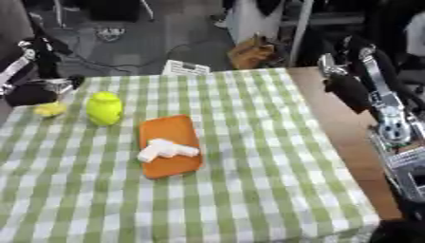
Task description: Pick up objects on the table and place them in the box.
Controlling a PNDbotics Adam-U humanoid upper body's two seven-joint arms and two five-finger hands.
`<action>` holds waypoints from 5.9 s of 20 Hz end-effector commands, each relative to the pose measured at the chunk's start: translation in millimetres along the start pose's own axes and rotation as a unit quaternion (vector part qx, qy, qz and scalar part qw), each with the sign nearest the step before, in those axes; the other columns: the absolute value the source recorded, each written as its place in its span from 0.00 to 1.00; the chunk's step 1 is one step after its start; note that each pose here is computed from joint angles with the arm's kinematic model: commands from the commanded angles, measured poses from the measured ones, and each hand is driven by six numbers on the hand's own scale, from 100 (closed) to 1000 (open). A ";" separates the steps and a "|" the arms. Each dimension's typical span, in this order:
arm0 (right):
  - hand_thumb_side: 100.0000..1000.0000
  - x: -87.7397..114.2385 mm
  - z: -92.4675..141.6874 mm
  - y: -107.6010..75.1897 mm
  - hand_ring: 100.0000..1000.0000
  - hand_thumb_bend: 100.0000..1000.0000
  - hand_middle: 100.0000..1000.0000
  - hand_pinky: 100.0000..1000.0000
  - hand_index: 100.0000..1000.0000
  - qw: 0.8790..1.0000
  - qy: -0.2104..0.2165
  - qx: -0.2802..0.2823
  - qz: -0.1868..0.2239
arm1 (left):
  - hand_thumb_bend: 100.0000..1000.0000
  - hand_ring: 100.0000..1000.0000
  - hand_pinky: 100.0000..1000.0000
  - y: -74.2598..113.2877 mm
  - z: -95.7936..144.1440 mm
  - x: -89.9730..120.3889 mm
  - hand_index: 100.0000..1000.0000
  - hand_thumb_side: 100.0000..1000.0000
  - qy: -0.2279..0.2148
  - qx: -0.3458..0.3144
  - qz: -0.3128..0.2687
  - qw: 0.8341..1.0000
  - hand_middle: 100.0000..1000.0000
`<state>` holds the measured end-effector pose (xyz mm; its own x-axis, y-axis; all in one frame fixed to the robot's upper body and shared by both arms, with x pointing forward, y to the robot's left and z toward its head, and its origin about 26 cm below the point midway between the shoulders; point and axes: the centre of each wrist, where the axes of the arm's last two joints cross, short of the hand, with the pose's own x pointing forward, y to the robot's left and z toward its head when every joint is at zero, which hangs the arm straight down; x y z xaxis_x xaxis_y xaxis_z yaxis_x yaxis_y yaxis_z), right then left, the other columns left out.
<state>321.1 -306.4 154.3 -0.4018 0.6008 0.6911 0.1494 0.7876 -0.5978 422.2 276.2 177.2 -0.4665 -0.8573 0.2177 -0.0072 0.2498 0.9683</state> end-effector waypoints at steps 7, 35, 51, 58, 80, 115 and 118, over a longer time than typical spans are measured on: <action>0.58 -1.9 -1.1 -10.1 0.52 0.03 0.56 0.28 0.81 1.000 0.001 -0.003 0.014 | 0.64 0.74 0.59 2.9 -35.1 -19.2 0.85 0.58 0.023 -0.076 -0.094 0.992 0.81; 0.58 2.9 -2.9 -3.8 0.52 0.01 0.55 0.28 0.81 1.000 -0.010 0.002 -0.003 | 0.82 0.82 0.66 -67.3 -67.2 -30.9 0.87 0.58 0.243 0.018 -0.183 0.952 0.86; 0.58 7.1 -6.1 -4.7 0.52 0.01 0.55 0.28 0.82 1.000 -0.019 0.001 -0.003 | 0.70 0.78 0.64 -79.4 -53.3 -49.6 0.86 0.71 0.294 -0.067 -0.121 0.946 0.82; 0.58 6.4 -5.9 -5.0 0.52 0.00 0.55 0.28 0.82 1.000 -0.018 0.001 -0.002 | 0.70 0.78 0.62 -90.2 -47.8 -52.9 0.86 0.75 0.301 -0.136 -0.097 0.939 0.82; 0.59 4.3 -4.6 -5.7 0.52 0.04 0.54 0.28 0.81 1.000 -0.015 -0.002 -0.002 | 0.46 0.23 0.00 -84.9 -47.7 -52.5 0.58 0.00 0.318 -0.160 -0.148 0.923 0.41; 0.58 5.4 -5.7 -5.7 0.52 0.05 0.54 0.28 0.81 1.000 -0.017 -0.003 -0.001 | 0.41 0.17 0.00 -43.6 -104.2 55.2 0.50 0.01 0.004 -0.176 -0.149 0.973 0.35; 0.58 5.5 -5.7 -5.4 0.52 0.05 0.54 0.28 0.81 1.000 -0.017 -0.003 -0.002 | 0.41 0.17 0.00 -49.4 -104.6 57.9 0.50 0.02 -0.002 -0.183 -0.149 0.972 0.35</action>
<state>323.1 -304.7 151.8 -0.4066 0.5865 0.7005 0.1332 0.7966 -0.5897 486.4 170.1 142.4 -0.4847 -0.8727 -0.0591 0.2071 -0.1802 0.9616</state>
